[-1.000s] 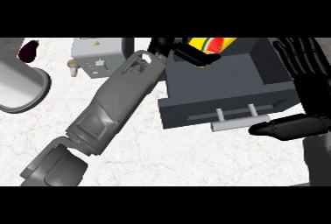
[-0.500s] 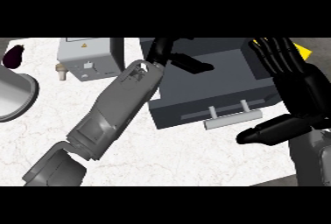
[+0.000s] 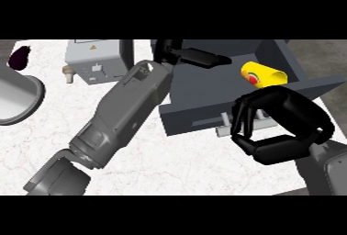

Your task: Pick up the cup, place it into the drawer and close the drawer

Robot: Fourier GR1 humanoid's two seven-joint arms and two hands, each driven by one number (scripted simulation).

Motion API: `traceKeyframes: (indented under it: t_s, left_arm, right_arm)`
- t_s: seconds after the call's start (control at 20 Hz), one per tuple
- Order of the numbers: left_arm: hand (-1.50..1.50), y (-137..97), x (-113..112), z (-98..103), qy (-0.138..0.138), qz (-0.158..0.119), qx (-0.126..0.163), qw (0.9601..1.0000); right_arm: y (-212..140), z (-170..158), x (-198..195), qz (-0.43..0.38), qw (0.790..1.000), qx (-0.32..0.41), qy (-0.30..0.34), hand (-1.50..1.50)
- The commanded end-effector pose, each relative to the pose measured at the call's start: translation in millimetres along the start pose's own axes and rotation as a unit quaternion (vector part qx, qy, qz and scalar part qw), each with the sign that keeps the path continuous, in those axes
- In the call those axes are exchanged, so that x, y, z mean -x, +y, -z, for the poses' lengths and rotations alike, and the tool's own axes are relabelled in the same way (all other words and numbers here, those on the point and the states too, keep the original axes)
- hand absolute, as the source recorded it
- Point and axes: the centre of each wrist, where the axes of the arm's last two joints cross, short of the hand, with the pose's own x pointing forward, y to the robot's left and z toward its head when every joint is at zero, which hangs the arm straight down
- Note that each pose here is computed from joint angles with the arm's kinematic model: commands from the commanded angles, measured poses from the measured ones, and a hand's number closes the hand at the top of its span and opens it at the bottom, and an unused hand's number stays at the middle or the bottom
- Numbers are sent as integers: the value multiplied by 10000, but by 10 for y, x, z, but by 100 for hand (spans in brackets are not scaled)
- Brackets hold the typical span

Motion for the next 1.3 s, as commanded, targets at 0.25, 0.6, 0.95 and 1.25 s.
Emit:
traceKeyframes:
  t_s: [0.25,0.6,0.95,1.25]
  left_arm:
    - [-150,1,-45,50,-95,-197,-559,9982]
    - [-150,185,317,-214,-211,-699,-420,9965]
    - [-150,334,391,-315,-289,-815,-589,9945]
    - [-150,740,412,-430,-264,-864,-526,9945]
  right_arm:
    - [71,-171,49,-1553,9746,-559,1516,-150]
    - [325,-308,659,-2147,9476,-367,2335,-150]
    - [383,-137,1467,-2400,9176,-817,3060,-150]
    - [-50,-18,1746,-2500,9134,-328,3195,150]
